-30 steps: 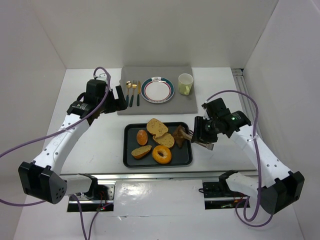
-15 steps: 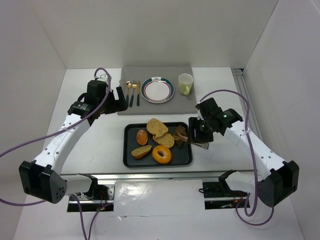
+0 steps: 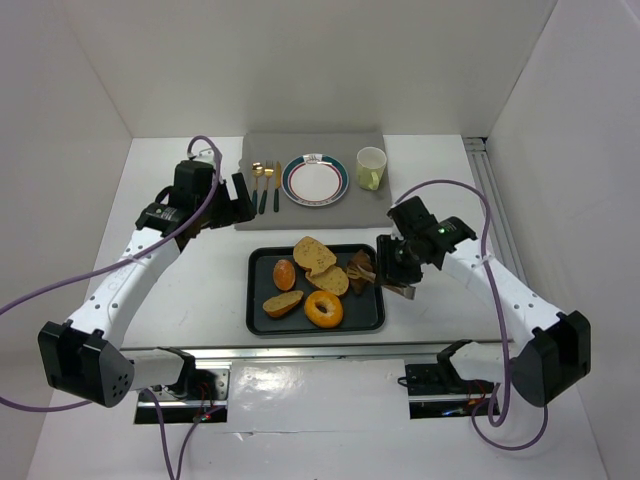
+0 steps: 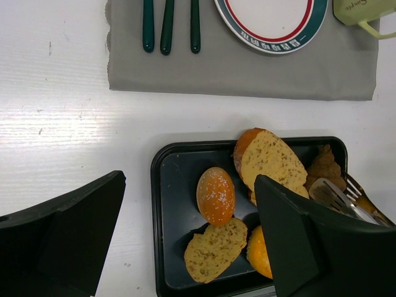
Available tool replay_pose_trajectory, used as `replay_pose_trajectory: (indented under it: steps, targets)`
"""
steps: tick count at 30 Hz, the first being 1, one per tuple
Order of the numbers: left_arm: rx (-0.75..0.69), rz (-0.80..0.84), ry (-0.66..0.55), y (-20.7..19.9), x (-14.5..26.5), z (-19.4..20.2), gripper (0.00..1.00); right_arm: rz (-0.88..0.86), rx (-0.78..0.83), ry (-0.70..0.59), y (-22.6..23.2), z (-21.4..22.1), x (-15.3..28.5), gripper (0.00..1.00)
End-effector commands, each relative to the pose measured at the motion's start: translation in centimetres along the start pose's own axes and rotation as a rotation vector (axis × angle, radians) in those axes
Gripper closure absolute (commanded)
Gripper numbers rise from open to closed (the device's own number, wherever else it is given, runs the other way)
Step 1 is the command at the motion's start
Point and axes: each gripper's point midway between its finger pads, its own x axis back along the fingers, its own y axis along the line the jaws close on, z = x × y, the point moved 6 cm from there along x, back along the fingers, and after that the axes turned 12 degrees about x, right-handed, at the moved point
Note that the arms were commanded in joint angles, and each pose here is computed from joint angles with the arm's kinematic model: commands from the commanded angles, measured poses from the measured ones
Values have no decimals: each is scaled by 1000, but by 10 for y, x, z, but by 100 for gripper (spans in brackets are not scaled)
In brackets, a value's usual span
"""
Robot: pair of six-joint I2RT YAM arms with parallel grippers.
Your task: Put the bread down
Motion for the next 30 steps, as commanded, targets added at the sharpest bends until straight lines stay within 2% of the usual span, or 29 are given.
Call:
replay_pose_trajectory:
  steps: [1,7,10,14,15,17,18,22,27,30]
  targets:
    - [12,30,-22,-4,-1,-5,1,-9,21,-164,9,-31,25,58]
    - [13,40,-53,-9,5,-13,1,-47,37,-265,32,-53,62,59]
    - [4,36,-68,-10,9,-18,1,-40,56,-281,40,-64,64,59]
    - [18,-19,-95,-5,11,-22,1,-25,104,-438,60,-116,66,59]
    - [38,-49,-99,-2,13,-22,1,-7,115,-441,62,-130,53,59]
    - [53,-73,-98,1,14,-25,1,25,125,-536,67,-164,51,59]
    - [69,-72,-111,1,16,-30,1,63,129,-515,66,-176,29,59]
    - [65,-44,-86,0,20,-28,1,154,154,-563,66,-220,-14,59]
    - [64,-54,-55,5,23,-18,1,172,149,-559,63,-251,-54,58]
    - [64,-68,-52,10,22,-14,1,180,160,-540,61,-254,-78,56]
